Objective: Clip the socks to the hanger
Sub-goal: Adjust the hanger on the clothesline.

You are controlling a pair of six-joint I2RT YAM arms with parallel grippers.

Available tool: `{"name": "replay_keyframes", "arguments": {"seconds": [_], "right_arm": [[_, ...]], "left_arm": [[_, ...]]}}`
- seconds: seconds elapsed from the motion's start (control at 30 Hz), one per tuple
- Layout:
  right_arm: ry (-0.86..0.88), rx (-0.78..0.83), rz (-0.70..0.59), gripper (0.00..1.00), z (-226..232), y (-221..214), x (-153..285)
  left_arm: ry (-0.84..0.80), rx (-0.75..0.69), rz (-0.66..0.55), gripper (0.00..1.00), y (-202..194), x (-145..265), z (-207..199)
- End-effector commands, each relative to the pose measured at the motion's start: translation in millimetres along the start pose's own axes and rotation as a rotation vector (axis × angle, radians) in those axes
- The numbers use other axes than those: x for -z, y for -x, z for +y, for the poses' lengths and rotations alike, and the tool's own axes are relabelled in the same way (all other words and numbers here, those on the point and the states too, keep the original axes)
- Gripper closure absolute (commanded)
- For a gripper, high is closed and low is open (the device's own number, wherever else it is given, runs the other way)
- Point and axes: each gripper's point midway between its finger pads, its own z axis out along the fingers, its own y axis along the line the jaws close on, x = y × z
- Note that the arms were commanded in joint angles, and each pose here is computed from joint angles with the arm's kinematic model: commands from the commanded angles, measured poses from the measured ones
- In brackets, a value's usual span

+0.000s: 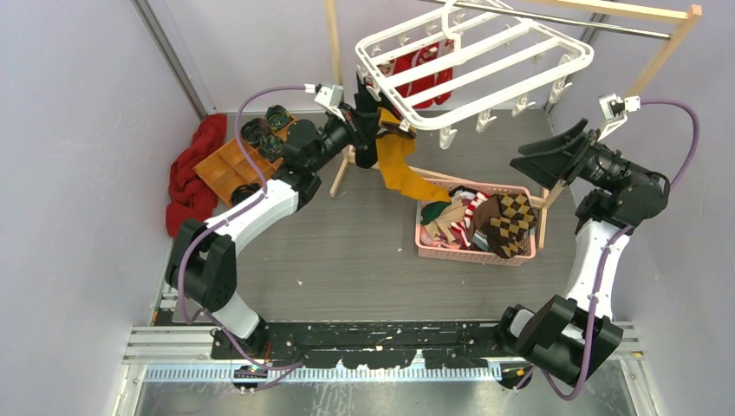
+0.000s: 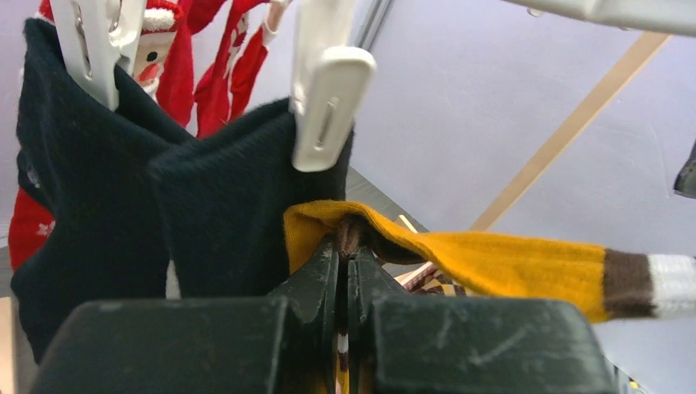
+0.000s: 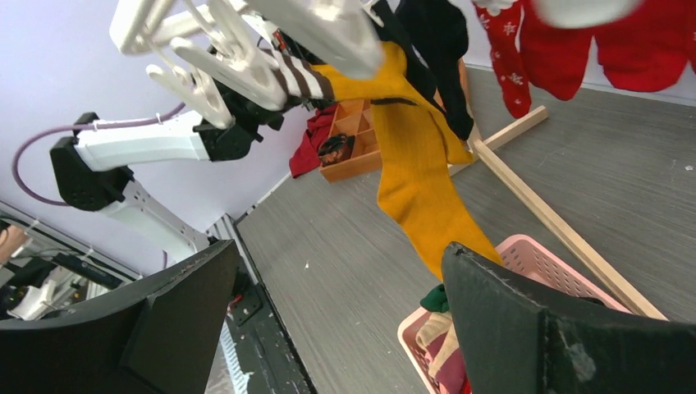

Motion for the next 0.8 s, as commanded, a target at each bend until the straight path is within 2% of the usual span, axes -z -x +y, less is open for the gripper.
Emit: {"name": "replay_keyframes", "arguments": {"seconds": [0.0,0.13,0.27,0.37,0.5,0.7,0.77], "right_arm": [[0.011,0.120,0.003,0.00,12,-6,0],[0.055,0.050,0.018,0.00,12,-15,-8],[0.223,-0.009,-0.024,0.00,62,-17,-31],[0.287,-0.011,-0.066,0.00,88,-11,-36],[0.287,0.063,-0.045,0.00,101,-19,-32],[0.241,0.229,0.080,0.00,103,-68,-15],[0.226,0.285,0.079,0.00,102,-66,-14]], "left_arm": [[-0.096,-0.001,-0.074,1.00,36,1,-22],[-0.100,0.011,-0.072,1.00,38,2,-18],[-0.104,0.030,-0.074,1.00,41,3,-14],[-0.117,0.041,-0.066,1.00,41,2,-15],[-0.129,0.051,-0.060,1.00,42,-1,-15],[-0.152,0.081,-0.054,1.00,40,-10,-15],[-0.157,0.091,-0.058,1.00,40,-12,-15]]}}
